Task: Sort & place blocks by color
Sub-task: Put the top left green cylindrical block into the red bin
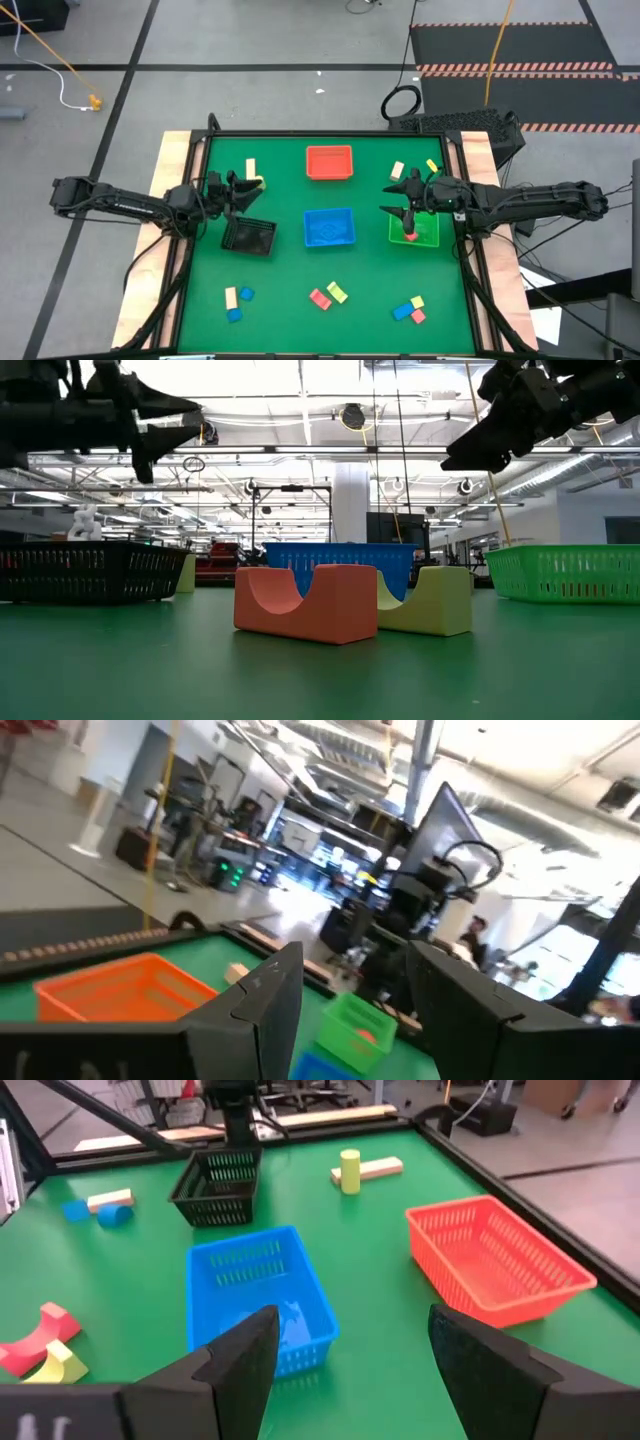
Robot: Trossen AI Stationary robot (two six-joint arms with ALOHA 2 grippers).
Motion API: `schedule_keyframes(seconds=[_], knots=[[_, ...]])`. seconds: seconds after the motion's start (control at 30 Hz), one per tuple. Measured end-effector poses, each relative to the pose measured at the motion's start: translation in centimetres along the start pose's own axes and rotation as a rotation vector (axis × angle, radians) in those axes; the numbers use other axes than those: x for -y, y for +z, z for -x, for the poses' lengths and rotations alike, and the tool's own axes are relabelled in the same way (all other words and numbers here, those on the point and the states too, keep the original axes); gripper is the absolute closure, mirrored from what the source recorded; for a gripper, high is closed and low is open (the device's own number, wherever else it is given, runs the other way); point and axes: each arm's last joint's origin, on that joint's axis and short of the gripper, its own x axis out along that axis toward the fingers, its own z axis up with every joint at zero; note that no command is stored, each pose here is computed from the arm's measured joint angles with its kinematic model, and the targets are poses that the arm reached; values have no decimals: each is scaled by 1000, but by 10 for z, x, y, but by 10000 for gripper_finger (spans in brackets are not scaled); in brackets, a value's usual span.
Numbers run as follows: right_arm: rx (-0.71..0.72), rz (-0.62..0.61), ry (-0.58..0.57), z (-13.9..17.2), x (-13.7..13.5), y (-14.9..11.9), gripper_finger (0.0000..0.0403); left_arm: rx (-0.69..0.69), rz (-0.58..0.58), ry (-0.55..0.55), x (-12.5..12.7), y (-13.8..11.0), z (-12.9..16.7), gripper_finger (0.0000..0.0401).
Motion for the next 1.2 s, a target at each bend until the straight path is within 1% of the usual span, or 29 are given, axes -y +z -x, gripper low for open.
schedule_keyframes(seconds=[0.13, 0.17, 0.23, 0.33, 0.43, 0.57, 0.7, 0.83, 1.03, 1.2], knots=[[-3, 2, -1, 0, 0, 0, 154, -3, -59, 4, 5, 8, -8, 219], [-2, 2, -3, 0, 0, 0, 154, -16, -77, 19, 7, 10, -11, 219], [3, 1, -48, 0, 1, 0, 154, -63, -126, 72, 8, 12, -18, 219], [15, 1, -156, 0, 5, 0, 154, -170, -183, 196, 9, 19, -29, 219], [22, 2, -224, 1, 7, 0, 154, -277, -171, 369, 4, 28, -36, 219], [25, -16, -235, 1, 7, 1, 154, -383, -101, 562, -9, 34, -35, 219], [30, -54, -246, 1, 9, 1, 154, -463, -77, 682, -24, 28, -30, 219], [49, -79, -261, 0, 12, 3, 154, -550, -72, 750, -36, 16, -33, 219], [125, -101, -261, 1, 13, 10, 154, -731, -97, 754, -51, -6, -39, 219], [142, -105, -258, 1, 13, 12, 154, -804, -143, 794, -58, -19, -41, 219]])
